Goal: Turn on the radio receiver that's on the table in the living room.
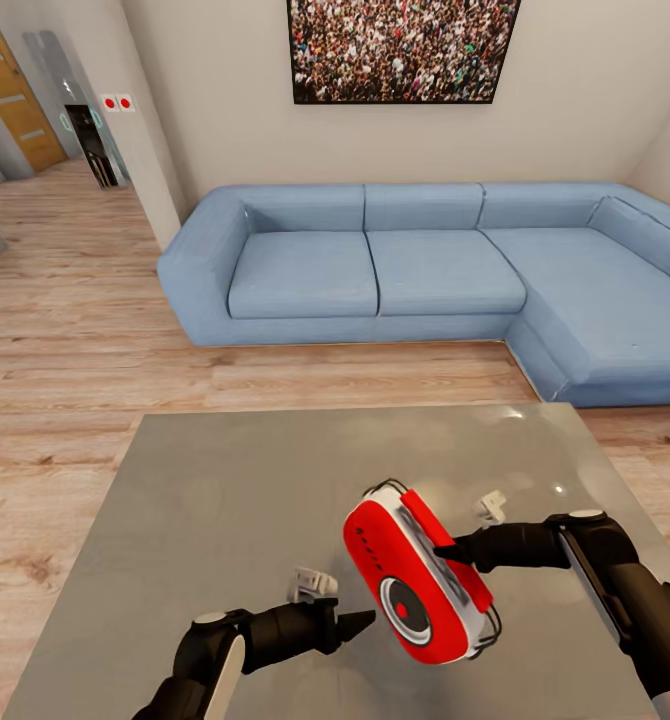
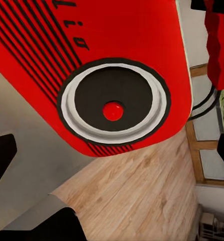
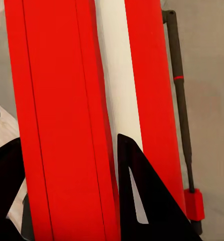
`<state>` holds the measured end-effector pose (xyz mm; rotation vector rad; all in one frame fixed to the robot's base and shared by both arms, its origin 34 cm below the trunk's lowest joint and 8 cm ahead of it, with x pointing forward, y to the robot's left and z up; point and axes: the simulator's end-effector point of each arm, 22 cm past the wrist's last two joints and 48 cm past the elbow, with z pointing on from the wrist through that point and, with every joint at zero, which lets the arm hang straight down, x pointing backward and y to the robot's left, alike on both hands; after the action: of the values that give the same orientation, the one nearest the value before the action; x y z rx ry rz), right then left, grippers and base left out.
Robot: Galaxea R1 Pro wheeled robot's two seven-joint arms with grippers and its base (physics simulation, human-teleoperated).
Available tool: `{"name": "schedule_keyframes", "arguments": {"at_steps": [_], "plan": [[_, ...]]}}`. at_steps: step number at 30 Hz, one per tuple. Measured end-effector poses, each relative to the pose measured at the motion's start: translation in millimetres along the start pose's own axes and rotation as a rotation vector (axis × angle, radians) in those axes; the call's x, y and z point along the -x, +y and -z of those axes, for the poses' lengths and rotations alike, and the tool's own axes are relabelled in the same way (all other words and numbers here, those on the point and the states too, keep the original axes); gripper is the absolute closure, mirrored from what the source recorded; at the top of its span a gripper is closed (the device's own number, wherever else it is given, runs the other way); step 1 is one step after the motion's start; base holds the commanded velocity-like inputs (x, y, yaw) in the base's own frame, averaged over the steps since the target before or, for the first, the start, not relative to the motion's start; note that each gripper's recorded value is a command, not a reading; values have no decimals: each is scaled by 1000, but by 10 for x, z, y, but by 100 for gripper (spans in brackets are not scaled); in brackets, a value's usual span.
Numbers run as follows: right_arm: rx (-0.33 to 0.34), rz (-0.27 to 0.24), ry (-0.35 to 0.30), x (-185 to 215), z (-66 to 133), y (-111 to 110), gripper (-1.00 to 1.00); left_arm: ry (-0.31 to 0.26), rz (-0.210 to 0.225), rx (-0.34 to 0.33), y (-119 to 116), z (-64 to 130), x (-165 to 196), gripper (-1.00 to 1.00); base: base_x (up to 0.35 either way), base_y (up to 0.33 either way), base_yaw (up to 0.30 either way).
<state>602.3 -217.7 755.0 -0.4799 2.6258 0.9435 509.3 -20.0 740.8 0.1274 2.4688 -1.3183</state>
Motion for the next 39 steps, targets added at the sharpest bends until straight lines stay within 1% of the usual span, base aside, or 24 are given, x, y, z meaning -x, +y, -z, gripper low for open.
{"name": "schedule_keyframes", "arguments": {"at_steps": [9,15,20,21,35,39], "plan": [[5,4,2,-4,-3,13,100,-9,-3,2,21,-15,35,-100,0,0,0],[6,5,3,-7,-8,17,100,11,7,5,140,-134,40,-100,0,0,0],[3,5,4,-8,-7,11,100,0,9,-1,165,-175,83,-100,0,0,0],[2,6,5,-10,-8,9,100,0,10,-2,166,-177,83,100,0,0,0],[-1,7,7,-17,-13,4,100,-5,19,-10,156,-192,83,100,0,0,0],[-1,8,7,-14,-15,6,100,9,10,-37,41,-250,40,100,0,0,0]]}}
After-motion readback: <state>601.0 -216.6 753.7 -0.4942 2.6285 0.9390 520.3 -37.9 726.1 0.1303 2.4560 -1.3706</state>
